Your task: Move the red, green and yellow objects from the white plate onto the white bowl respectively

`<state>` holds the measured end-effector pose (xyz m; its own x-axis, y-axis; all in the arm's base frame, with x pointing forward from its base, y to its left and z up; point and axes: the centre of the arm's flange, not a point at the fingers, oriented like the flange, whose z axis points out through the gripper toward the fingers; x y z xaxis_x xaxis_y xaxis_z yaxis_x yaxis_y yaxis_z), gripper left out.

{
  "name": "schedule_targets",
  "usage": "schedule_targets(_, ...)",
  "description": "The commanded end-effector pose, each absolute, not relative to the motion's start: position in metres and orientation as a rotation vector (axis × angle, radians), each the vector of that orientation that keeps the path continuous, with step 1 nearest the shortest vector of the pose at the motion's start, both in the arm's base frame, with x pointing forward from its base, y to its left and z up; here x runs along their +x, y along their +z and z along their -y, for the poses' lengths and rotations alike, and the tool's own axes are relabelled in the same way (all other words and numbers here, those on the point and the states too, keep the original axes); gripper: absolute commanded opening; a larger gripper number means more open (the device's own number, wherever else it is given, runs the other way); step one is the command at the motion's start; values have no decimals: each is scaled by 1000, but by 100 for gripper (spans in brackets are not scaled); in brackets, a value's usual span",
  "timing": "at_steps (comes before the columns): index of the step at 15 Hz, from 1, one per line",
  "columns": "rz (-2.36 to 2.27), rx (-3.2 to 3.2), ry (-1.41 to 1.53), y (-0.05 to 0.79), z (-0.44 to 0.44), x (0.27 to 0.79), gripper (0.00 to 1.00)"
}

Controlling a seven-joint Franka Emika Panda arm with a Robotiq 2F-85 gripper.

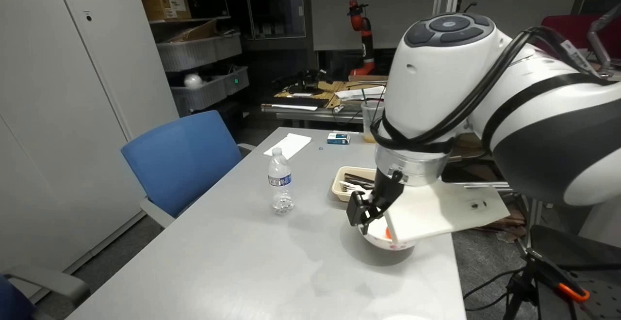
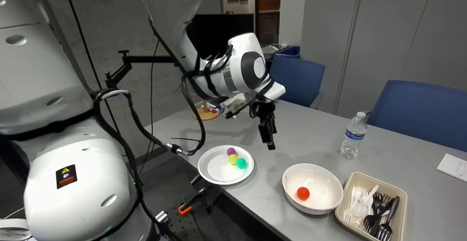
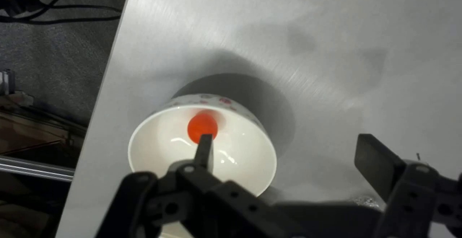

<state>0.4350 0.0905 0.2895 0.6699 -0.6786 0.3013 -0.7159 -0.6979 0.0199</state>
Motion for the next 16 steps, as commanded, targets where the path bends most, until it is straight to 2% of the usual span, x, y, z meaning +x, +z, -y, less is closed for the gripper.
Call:
schedule_targets(1,1139,2800,337,284,-94,430,100)
schedule_targets(6,1161,2801,242,254,-94,428,100)
schedule_targets(16,1129,2769,241,257,-107,422,100)
